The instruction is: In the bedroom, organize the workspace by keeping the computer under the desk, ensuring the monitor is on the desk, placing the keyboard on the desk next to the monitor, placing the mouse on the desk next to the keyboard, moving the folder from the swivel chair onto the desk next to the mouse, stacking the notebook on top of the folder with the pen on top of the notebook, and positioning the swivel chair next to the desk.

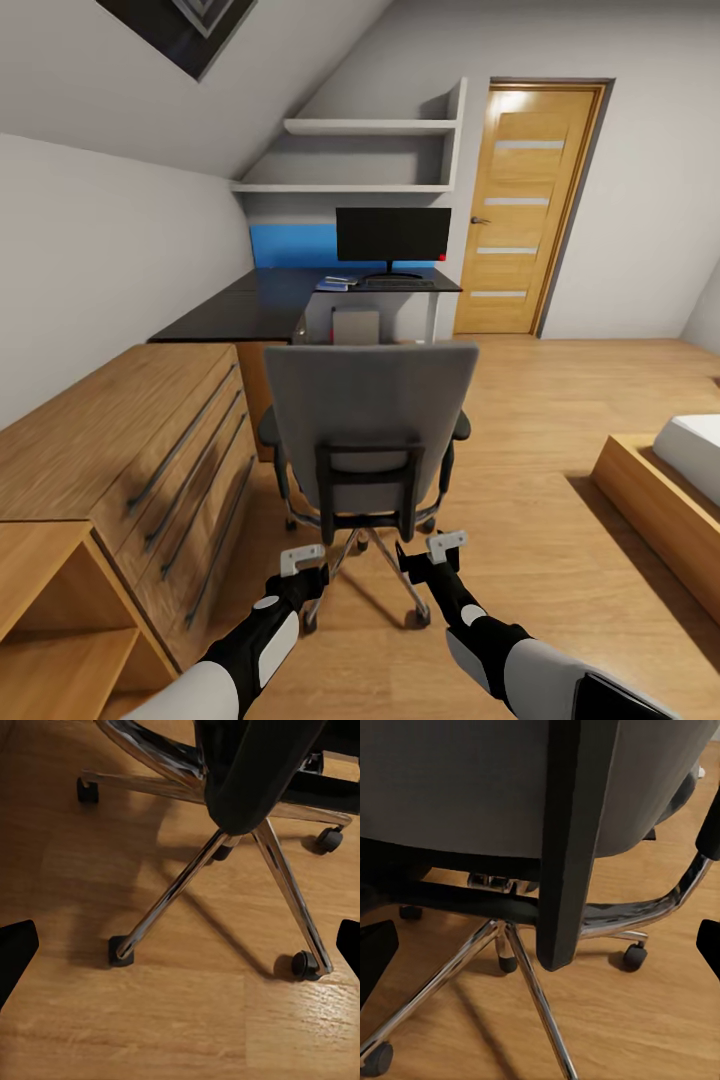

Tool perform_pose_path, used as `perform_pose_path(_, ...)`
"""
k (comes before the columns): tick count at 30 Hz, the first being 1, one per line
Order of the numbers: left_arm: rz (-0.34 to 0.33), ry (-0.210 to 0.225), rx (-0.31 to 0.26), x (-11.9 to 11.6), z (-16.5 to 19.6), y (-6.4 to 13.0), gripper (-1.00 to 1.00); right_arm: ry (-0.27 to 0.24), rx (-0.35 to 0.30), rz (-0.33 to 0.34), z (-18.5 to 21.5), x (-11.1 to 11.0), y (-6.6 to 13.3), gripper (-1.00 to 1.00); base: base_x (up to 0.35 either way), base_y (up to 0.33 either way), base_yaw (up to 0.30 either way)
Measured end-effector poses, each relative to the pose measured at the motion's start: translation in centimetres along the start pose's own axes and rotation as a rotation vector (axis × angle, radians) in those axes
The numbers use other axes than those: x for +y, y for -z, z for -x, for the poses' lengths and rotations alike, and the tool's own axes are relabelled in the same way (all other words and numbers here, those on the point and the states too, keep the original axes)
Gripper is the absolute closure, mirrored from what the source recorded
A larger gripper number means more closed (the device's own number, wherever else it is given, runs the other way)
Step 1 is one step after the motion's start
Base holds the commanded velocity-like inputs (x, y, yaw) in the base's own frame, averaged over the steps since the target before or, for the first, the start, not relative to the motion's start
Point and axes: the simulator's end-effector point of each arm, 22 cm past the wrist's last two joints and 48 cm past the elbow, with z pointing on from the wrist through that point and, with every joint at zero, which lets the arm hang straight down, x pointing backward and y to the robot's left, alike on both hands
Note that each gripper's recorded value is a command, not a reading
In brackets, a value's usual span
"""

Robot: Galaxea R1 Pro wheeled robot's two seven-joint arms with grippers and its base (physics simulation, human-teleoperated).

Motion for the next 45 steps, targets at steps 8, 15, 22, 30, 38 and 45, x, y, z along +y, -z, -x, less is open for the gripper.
perform_pose_path(8,0.0,0.0,0.0,0.0,-0.01,-0.01,-1.0,0.001,0.0,0.0,-0.01,-0.01,0.0,-1.0,0.124,0.0,0.0)
perform_pose_path(15,0.0,0.0,0.0,0.0,0.01,0.01,-1.0,0.001,-0.001,0.0,0.02,-0.01,0.01,-1.0,0.201,-0.014,0.0)
perform_pose_path(22,0.0,0.0,-0.001,-0.01,0.04,0.02,-1.0,0.001,-0.002,0.001,0.05,0.01,0.01,-1.0,0.262,-0.034,0.0)
perform_pose_path(30,-0.001,0.0,-0.002,-0.02,0.04,0.02,-1.0,0.016,0.001,0.013,-0.05,0.32,0.04,-1.0,0.316,-0.118,0.0)
perform_pose_path(38,-0.002,-0.002,-0.002,-0.07,0.02,0.03,-1.0,0.027,-0.001,0.024,0.04,0.63,0.02,-1.0,0.301,-0.191,0.0)
perform_pose_path(45,-0.004,-0.008,-0.001,-0.17,-0.03,0.04,-1.0,0.021,-0.001,0.019,0.02,0.5,0.02,-1.0,0.293,-0.206,0.0)
